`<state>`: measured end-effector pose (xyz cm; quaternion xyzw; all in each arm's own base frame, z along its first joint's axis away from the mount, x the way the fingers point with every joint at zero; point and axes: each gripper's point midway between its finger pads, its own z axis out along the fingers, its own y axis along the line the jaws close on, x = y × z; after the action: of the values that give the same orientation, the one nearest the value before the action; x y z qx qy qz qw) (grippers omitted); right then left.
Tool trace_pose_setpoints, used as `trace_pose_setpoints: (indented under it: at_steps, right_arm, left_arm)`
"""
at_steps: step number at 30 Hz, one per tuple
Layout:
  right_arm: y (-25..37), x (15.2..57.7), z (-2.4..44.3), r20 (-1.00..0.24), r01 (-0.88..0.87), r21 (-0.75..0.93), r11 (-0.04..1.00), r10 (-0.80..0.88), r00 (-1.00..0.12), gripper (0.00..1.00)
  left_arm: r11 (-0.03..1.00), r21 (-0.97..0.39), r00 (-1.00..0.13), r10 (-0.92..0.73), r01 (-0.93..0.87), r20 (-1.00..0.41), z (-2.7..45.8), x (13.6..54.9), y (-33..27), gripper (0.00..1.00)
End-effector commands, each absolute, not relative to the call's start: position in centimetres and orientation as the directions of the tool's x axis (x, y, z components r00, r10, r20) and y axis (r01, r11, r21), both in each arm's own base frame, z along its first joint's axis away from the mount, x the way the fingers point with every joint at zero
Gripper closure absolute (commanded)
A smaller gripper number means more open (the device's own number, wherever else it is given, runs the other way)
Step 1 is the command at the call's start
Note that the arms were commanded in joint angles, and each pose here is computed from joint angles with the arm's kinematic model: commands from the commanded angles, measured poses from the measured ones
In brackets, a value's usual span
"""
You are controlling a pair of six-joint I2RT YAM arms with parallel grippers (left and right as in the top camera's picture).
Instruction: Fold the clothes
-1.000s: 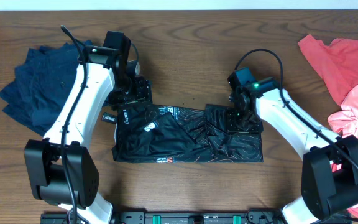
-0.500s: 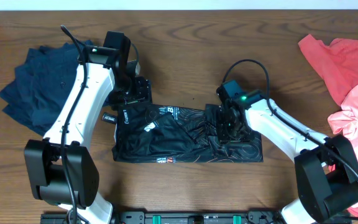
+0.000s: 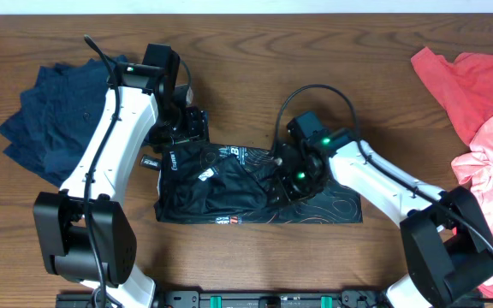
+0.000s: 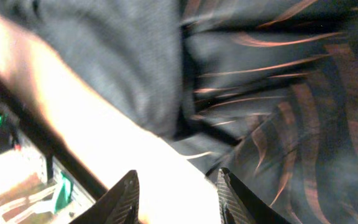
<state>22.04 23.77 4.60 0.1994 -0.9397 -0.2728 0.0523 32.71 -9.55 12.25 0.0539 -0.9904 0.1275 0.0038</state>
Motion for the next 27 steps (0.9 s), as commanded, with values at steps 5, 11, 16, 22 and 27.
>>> trace_pose_setpoints:
  at_steps: [5,11,16,22,27]
  right_arm:
    - [21.1,23.1,5.9,-0.037,-0.385,0.404,0.83,-0.405,-0.913,0.62]
    - [15.0,26.9,10.4,-0.16,-0.22,0.17,0.961,-0.193,-0.968,0.53]
    - [12.0,27.6,13.3,-0.236,-0.117,0.188,0.975,-0.071,-0.969,0.44]
    - [10.1,27.3,13.2,-0.203,-0.045,0.184,0.982,-0.007,-0.979,0.44]
    - [10.1,27.3,13.2,-0.203,-0.044,0.184,0.982,-0.006,-0.979,0.44]
  left_arm:
    - [0.982,-0.155,-0.994,-0.105,-0.11,0.044,11.8,31.7,-7.8,0.25]
    - [0.99,-0.063,-0.991,-0.121,-0.125,0.057,11.1,31.1,-5.7,0.07]
    - [0.985,-0.039,-0.981,-0.165,-0.169,0.101,8.0,29.8,-3.8,0.03]
    - [0.982,-0.041,-0.976,-0.179,-0.185,0.122,3.6,28.2,-2.4,0.02]
    - [0.978,-0.1,-0.981,-0.172,-0.181,0.09,0.8,27.9,-3.2,0.02]
